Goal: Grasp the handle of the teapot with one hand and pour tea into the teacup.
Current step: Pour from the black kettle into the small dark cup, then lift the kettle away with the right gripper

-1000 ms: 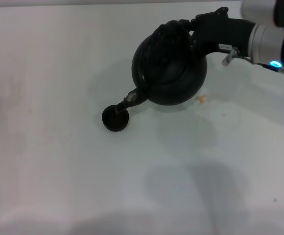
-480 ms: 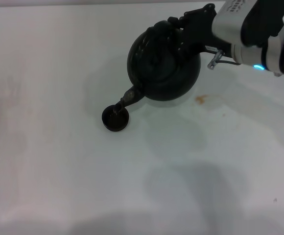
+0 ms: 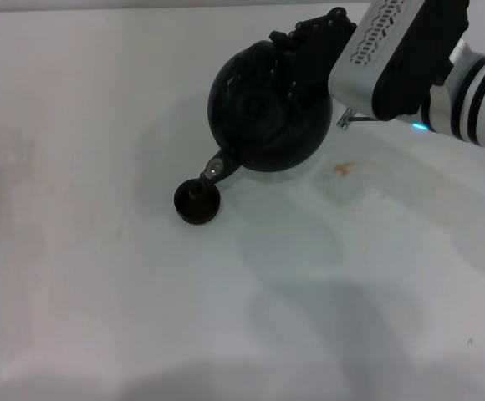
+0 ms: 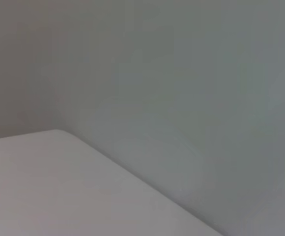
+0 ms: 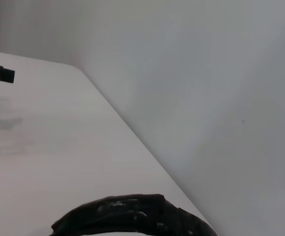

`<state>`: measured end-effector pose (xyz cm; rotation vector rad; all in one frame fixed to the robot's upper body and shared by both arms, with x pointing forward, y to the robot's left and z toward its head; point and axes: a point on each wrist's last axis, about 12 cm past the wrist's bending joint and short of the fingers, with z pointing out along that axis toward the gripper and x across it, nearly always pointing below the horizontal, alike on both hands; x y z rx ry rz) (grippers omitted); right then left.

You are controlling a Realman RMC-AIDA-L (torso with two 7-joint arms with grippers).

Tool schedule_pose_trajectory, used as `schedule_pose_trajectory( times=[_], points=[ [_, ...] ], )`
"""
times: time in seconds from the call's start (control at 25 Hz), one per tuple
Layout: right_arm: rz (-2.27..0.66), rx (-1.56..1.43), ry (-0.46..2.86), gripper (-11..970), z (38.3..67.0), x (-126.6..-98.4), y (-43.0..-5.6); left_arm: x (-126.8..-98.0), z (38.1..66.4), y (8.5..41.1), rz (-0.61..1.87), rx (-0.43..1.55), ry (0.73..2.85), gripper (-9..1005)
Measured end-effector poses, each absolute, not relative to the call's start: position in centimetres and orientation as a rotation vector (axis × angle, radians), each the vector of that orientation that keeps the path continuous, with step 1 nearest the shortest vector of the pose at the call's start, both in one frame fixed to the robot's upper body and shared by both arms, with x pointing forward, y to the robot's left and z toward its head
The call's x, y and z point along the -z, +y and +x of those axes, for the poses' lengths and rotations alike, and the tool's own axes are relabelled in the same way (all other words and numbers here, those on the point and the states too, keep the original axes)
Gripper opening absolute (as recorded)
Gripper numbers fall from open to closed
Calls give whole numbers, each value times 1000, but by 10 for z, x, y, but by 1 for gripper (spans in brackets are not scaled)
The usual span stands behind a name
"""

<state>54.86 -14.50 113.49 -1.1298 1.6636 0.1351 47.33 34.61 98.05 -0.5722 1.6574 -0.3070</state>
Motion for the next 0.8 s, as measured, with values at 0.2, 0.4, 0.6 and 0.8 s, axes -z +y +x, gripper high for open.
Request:
schedule_pose_trajectory(
  times=[0.2,0.4,0.6,0.8],
  points=[
    [-1153,-105,1628,171,546,-1131,-142,-980,472,347,-574,305,1658,890],
    [-1177,-69,1583,168,544,-1128,-138,-980,472,347,-573,305,1657,890],
    [-1186,-50,1568,165,543,-1127,-138,-980,472,347,-573,304,1657,889],
    [-1196,-25,1539,163,542,-1126,-137,-981,474,346,-570,306,1656,889]
  ],
)
